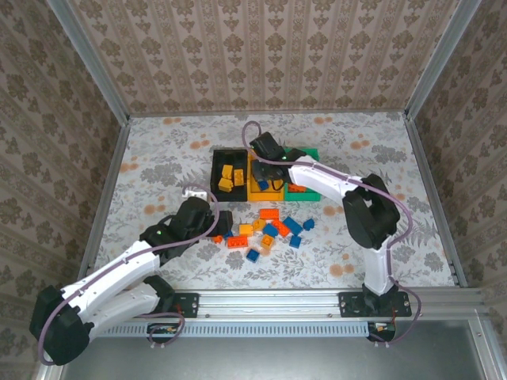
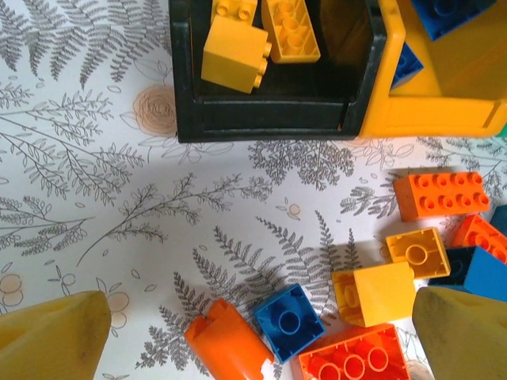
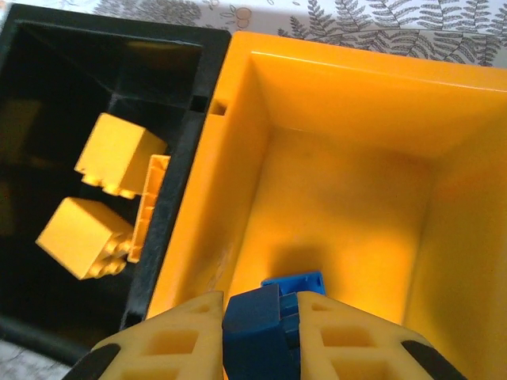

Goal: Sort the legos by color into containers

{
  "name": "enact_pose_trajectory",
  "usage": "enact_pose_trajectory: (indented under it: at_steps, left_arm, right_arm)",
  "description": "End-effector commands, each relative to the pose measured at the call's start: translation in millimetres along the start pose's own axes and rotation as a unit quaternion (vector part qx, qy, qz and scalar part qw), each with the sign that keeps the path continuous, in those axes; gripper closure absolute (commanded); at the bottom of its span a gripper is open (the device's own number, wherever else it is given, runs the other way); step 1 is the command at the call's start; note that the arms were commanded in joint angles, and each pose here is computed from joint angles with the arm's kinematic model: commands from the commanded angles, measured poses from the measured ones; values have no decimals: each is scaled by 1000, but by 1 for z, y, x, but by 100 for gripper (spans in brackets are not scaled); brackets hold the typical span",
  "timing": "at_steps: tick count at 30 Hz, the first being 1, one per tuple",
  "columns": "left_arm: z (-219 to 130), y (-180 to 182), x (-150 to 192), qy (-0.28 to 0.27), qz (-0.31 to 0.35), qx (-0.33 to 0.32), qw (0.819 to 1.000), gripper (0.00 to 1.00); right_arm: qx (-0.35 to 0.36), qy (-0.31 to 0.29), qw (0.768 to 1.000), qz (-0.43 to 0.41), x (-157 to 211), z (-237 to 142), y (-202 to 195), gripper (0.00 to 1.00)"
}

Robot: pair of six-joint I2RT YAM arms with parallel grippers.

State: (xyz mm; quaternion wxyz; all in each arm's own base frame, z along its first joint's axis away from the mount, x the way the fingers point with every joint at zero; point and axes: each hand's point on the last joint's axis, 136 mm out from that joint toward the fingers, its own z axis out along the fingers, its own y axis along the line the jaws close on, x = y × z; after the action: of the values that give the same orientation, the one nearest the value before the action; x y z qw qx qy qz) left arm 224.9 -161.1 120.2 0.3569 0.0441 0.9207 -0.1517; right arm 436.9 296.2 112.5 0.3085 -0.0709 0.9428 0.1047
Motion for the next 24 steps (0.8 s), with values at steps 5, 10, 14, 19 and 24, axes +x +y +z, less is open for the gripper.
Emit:
enact_pose_trajectory:
  at_steps: [5,10,14,19,24]
  left_arm:
    - [1,-2,11,32,13,8,999,0]
    - [4,-13,14,57,34,20,998,0]
    - [5,-16,17,69,44,14,997,0]
    - [1,-18,11,45,31,26,998,0]
    - [1,-15,8,31,24,23,999,0]
  right_arm:
    - [4,1,1000,6,-11,2,1,54]
    - [-10,-23,1000,11,-23,-25,4,37]
    - [-22,-16,999,20,-1,-47,-4,33]
    - [-10,20,999,29,58,-76,-33,31]
    - [46,42,997,53,118,-96,-80,30]
